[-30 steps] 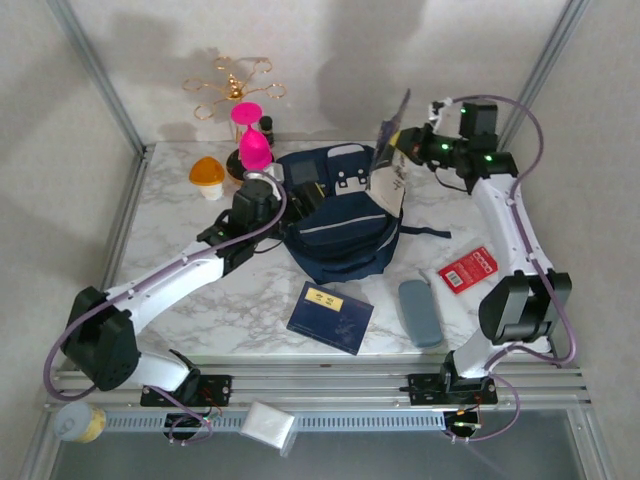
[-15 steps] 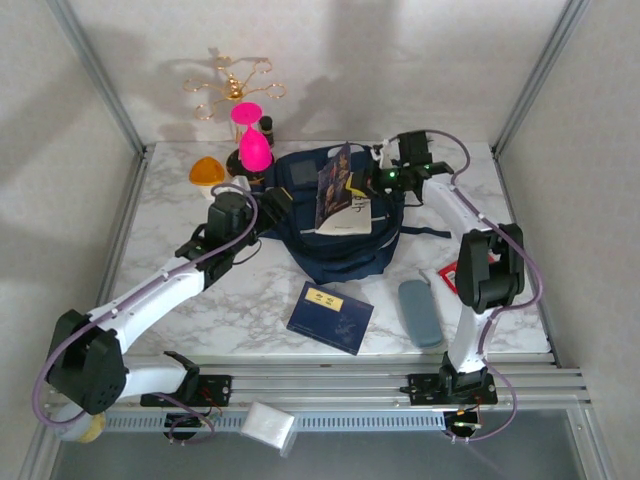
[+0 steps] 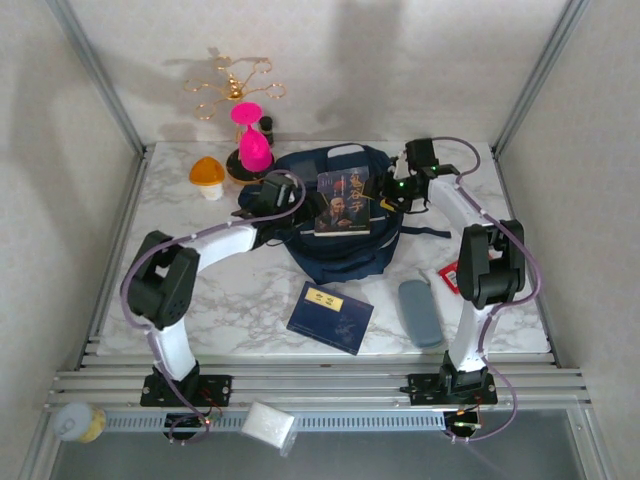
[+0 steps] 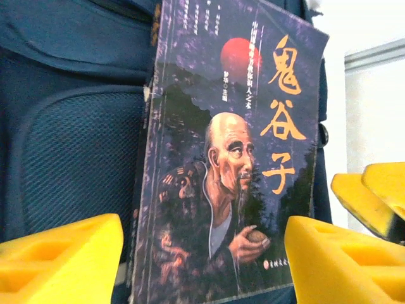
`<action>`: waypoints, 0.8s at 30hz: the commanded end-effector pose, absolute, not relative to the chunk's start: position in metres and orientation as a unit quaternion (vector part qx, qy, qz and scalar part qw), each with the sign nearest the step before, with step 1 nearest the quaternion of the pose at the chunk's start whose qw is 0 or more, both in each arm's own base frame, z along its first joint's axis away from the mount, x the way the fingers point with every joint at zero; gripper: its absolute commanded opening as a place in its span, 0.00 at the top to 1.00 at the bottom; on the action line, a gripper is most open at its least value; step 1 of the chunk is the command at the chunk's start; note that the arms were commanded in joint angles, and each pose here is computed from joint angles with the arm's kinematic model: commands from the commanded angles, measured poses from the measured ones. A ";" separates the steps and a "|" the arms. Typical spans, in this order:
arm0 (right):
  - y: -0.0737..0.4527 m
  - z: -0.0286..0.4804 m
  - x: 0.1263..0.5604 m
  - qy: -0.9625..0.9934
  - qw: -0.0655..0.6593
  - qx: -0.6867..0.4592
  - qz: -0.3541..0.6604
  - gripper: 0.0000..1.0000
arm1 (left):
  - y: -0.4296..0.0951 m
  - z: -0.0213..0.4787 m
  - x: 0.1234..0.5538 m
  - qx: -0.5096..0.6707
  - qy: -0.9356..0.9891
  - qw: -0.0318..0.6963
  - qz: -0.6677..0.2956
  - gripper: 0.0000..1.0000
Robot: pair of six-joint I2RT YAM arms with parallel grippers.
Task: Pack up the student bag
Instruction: Pick up the book from the student bag.
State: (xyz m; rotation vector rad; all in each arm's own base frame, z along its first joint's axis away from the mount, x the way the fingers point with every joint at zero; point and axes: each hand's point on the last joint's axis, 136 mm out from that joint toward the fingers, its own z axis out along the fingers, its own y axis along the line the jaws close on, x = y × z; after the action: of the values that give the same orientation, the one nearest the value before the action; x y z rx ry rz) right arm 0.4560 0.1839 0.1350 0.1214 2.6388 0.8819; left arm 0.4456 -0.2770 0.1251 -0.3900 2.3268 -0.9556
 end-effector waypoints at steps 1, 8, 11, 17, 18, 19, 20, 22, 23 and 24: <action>0.197 0.127 0.462 0.930 0.163 0.025 0.330 0.35 | -0.288 0.112 0.449 -0.113 0.889 0.279 -0.345 0.34; 0.196 0.094 0.473 0.939 0.143 0.040 0.311 0.33 | -0.303 0.083 0.452 -0.087 0.905 0.246 -0.336 0.38; 0.209 0.085 0.470 0.933 0.128 0.027 0.335 0.32 | -0.300 0.067 0.450 -0.091 0.913 0.234 -0.321 0.43; 0.247 0.096 0.453 0.912 0.109 -0.014 0.394 0.33 | -0.301 0.048 0.443 -0.094 0.918 0.216 -0.318 0.49; 0.251 0.103 0.450 0.905 0.109 -0.020 0.411 0.33 | -0.300 0.047 0.443 -0.094 0.919 0.215 -0.316 0.49; 0.254 0.109 0.448 0.898 0.109 -0.026 0.426 0.33 | -0.299 0.047 0.443 -0.095 0.919 0.215 -0.316 0.49; 0.255 0.114 0.447 0.895 0.111 -0.029 0.432 0.33 | -0.299 0.049 0.443 -0.094 0.919 0.217 -0.316 0.49; 0.254 0.119 0.446 0.896 0.117 -0.033 0.428 0.34 | -0.298 0.051 0.443 -0.093 0.919 0.220 -0.314 0.49; 0.251 0.122 0.446 0.897 0.123 -0.033 0.422 0.35 | -0.297 0.052 0.443 -0.092 0.919 0.221 -0.313 0.49; 0.249 0.127 0.446 0.897 0.129 -0.034 0.422 0.35 | -0.297 0.053 0.442 -0.091 0.919 0.223 -0.311 0.49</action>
State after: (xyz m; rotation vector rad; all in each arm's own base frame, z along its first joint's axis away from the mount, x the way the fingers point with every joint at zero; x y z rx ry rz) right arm 0.4633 0.2257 0.0927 0.0268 2.6777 1.0800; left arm 0.4560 -0.2940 0.0696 -0.2811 2.4722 -0.8844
